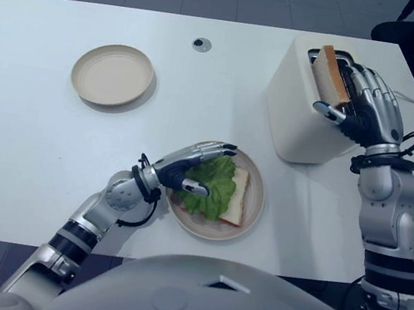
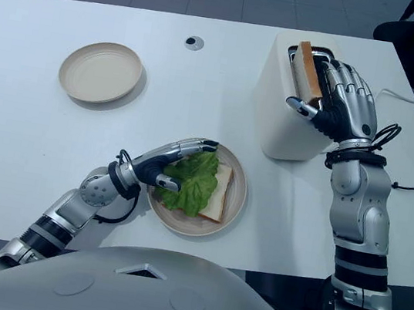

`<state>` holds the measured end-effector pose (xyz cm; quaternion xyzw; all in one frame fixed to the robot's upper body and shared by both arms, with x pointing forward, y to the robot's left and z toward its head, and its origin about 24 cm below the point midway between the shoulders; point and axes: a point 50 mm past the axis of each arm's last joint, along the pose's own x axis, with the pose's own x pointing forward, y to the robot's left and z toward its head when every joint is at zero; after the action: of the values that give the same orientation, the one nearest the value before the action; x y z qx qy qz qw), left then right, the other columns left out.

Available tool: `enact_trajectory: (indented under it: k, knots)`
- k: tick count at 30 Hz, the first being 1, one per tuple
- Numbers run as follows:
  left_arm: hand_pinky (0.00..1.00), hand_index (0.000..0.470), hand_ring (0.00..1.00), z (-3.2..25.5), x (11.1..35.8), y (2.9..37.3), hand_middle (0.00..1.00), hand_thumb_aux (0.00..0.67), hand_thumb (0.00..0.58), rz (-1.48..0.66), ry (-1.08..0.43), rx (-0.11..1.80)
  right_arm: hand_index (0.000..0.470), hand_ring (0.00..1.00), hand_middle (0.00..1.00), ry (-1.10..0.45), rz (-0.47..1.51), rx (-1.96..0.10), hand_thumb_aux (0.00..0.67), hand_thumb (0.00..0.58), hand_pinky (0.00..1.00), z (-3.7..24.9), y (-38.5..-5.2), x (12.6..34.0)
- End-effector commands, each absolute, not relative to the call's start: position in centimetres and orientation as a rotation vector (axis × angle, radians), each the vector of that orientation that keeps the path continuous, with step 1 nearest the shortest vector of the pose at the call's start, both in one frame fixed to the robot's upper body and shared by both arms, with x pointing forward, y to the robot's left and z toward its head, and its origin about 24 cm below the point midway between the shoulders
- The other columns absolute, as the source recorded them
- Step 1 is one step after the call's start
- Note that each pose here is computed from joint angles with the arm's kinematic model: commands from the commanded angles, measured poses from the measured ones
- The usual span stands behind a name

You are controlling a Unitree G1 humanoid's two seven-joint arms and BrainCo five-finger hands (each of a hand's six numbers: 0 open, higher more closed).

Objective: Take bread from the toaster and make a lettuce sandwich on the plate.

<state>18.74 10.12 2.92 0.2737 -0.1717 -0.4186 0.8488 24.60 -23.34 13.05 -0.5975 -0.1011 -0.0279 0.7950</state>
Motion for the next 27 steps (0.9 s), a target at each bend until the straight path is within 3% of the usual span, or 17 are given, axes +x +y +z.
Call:
enact_trajectory:
  k: [1,6,9,13,16,18,23,27]
  knots:
    - [0.0,0.0,0.0,4.5,19.4,10.9,0.0,0.0,0.0,-0.773,-0.425,0.526,0.47,1.0,1.0,-0.396,-0.169,-1.217,0.67,0.58,1.0,15.5,-22.5,24.3]
    - [0.0,0.0,0.0,7.0,21.4,13.6,0.0,0.0,0.0,-0.405,-0.53,0.375,0.47,1.0,1.0,-0.875,-0.403,-0.888,0.67,0.58,1.0,21.2,-20.1,22.1]
    - [0.0,0.0,0.0,8.3,21.7,15.1,0.0,0.0,0.0,-0.272,-0.596,0.321,0.47,1.0,1.0,-0.953,-0.272,-0.592,0.67,0.58,1.0,21.5,-18.2,20.8]
    - [0.0,0.0,0.0,9.6,21.5,17.0,0.0,0.0,0.0,-0.201,-0.654,0.315,0.47,1.0,1.0,-0.666,0.117,-0.229,0.67,0.58,1.0,17.2,-15.3,20.5]
    - [0.0,0.0,0.0,11.2,21.2,18.7,0.0,0.0,0.0,-0.151,-0.717,0.325,0.47,1.0,1.0,-0.273,0.392,-0.023,0.67,0.58,1.0,11.3,-13.1,19.5]
    - [0.0,0.0,0.0,12.2,21.3,20.0,0.0,0.0,0.0,-0.105,-0.751,0.345,0.47,1.0,1.0,-0.035,0.454,0.066,0.67,0.58,1.0,7.5,-13.0,18.9]
    - [0.0,0.0,0.0,12.4,20.9,19.7,0.0,0.0,0.0,-0.193,-0.756,0.415,0.47,1.0,1.0,0.146,0.519,0.009,0.67,0.58,1.0,4.0,-13.0,18.3]
    - [0.0,0.0,0.0,11.5,19.8,18.1,0.0,0.0,0.0,-0.416,-0.72,0.492,0.47,1.0,1.0,0.217,0.59,-0.089,0.67,0.58,1.0,2.4,-12.9,17.9]
